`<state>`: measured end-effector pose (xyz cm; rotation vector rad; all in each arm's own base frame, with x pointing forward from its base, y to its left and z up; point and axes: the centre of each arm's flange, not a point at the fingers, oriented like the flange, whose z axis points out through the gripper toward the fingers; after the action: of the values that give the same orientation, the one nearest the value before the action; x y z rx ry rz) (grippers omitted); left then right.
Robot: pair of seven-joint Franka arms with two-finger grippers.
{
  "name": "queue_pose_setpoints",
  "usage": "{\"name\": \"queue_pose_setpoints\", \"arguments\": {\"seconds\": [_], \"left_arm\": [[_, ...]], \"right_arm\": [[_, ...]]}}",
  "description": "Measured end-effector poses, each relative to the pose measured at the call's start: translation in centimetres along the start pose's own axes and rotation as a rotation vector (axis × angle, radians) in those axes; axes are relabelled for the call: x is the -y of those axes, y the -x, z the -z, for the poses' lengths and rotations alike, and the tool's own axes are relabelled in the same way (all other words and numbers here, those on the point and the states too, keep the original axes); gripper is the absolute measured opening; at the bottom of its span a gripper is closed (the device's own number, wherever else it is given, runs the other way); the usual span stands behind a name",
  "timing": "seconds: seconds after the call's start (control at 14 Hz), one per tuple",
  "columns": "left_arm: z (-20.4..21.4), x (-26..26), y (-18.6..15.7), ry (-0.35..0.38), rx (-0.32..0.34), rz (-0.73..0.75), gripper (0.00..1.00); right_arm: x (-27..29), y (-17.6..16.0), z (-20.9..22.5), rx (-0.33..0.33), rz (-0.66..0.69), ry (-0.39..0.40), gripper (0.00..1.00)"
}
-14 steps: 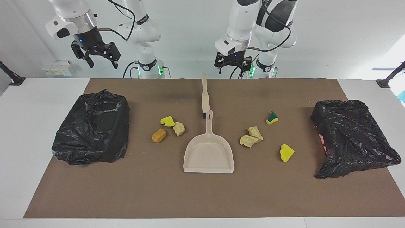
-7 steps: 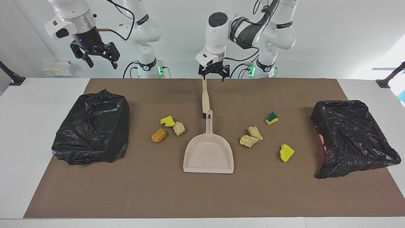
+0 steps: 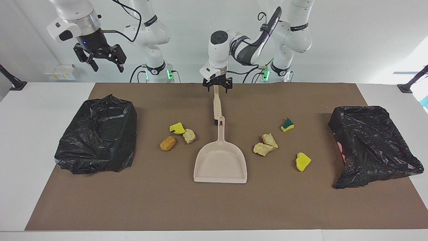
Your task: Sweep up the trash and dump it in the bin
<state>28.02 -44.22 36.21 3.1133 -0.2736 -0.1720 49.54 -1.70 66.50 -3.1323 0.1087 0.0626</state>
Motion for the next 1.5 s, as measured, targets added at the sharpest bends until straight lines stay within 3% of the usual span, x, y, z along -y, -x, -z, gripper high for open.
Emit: {"name": "queue_pose_setpoints", "arguments": {"seconds": [0.21,0.5,0.79,0.93,1.21,1.5], "left_arm": [[-2.1,-0.5,1.6,0.007,0.045,0.007,1.00],[-2.8,-0.6,1.5,0.014,0.053,0.025,0.96],[-2.7,-0.5,1.3,0.015,0.052,0.058,0.46],[-2.3,-0.3,0.8,0.020,0.050,0.073,0.26],[0.3,2.0,-1.9,0.003,0.087,0.138,0.26],[2.3,5.8,-4.0,-0.091,0.161,0.209,0.26]], "right_arm": [[-0.3,0.1,0.0,-0.001,-0.001,0.000,1.00],[-0.3,0.1,0.1,-0.001,-0.001,0.000,1.00],[-0.3,0.1,0.0,0.000,0.000,0.000,1.00],[-0.3,0.1,0.0,0.000,-0.001,0.000,1.00],[-0.3,0.1,0.0,0.000,-0.001,0.000,1.00],[-0.3,0.2,0.0,0.004,0.000,0.000,1.00]]}}
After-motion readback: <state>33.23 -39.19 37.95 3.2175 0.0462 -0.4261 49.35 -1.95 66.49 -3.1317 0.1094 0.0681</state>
